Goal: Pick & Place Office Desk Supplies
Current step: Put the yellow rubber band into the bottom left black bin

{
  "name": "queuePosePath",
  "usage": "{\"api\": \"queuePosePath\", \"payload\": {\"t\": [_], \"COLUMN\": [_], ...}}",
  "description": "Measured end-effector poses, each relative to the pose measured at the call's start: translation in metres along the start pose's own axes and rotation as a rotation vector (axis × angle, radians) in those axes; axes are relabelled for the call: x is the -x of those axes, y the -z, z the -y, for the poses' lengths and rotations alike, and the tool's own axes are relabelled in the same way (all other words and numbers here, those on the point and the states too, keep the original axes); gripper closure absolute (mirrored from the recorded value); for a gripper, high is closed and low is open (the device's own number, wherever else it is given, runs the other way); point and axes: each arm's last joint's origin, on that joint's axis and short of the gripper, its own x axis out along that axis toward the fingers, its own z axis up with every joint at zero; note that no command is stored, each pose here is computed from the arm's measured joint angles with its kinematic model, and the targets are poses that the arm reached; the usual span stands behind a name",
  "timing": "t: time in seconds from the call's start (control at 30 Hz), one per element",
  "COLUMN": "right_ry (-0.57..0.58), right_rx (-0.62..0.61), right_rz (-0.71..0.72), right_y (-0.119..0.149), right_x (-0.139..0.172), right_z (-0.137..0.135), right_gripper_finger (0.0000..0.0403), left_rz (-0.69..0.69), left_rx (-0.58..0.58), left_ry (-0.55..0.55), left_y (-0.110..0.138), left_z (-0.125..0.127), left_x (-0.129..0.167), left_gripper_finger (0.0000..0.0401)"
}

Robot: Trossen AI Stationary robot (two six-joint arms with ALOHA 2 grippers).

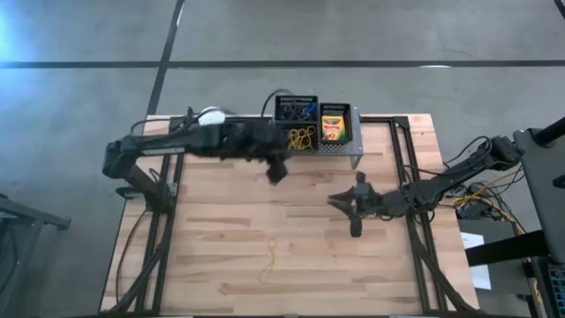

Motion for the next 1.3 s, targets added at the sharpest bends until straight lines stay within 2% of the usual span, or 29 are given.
{"api": "queuePosePath", "payload": {"t": [0.1,0.3,0.47,0.57,0.63,0.83,1.0,1.13,1.3], "right_ry": [-0.122,-0.296,-0.564,-0.651,-0.698,-0.789,-0.99,-1.1,-1.206], "right_rx": [0.044,0.121,0.242,0.299,0.384,0.655,0.806,0.928,0.967], "right_rz": [0.005,-0.134,-0.281,-0.413,-0.494,-0.672,-0.712,-0.712,-0.689], "right_y": [-0.002,-0.004,-0.007,-0.002,0.005,0.018,0.023,0.034,0.043], "right_x": [-0.012,-0.062,-0.12,-0.157,-0.181,-0.242,-0.272,-0.288,-0.304], "right_z": [-0.007,-0.019,-0.026,-0.026,-0.027,-0.032,-0.044,-0.05,-0.053], "right_gripper_finger": [0.0335,0.0334,0.0312,0.0296,0.0285,0.0255,0.0236,0.023,0.0235], "left_rz": [0.009,0.041,0.102,0.176,0.227,0.318,0.335,0.347,0.344], "left_rx": [-0.026,-0.069,0.025,0.139,0.199,0.332,0.413,0.434,0.455], "left_ry": [0.031,-0.059,-0.088,-0.11,-0.125,-0.152,-0.138,-0.121,-0.096], "left_y": [0.017,0.081,0.137,0.159,0.171,0.19,0.204,0.213,0.216], "left_z": [0.033,0.1,0.132,0.134,0.13,0.101,0.087,0.086,0.087], "left_x": [0.018,0.048,0.068,0.084,0.092,0.105,0.102,0.096,0.093], "left_gripper_finger": [0.0253,0.0272,0.0275,0.0275,0.0275,0.0276,0.0276,0.0276,0.0276]}}
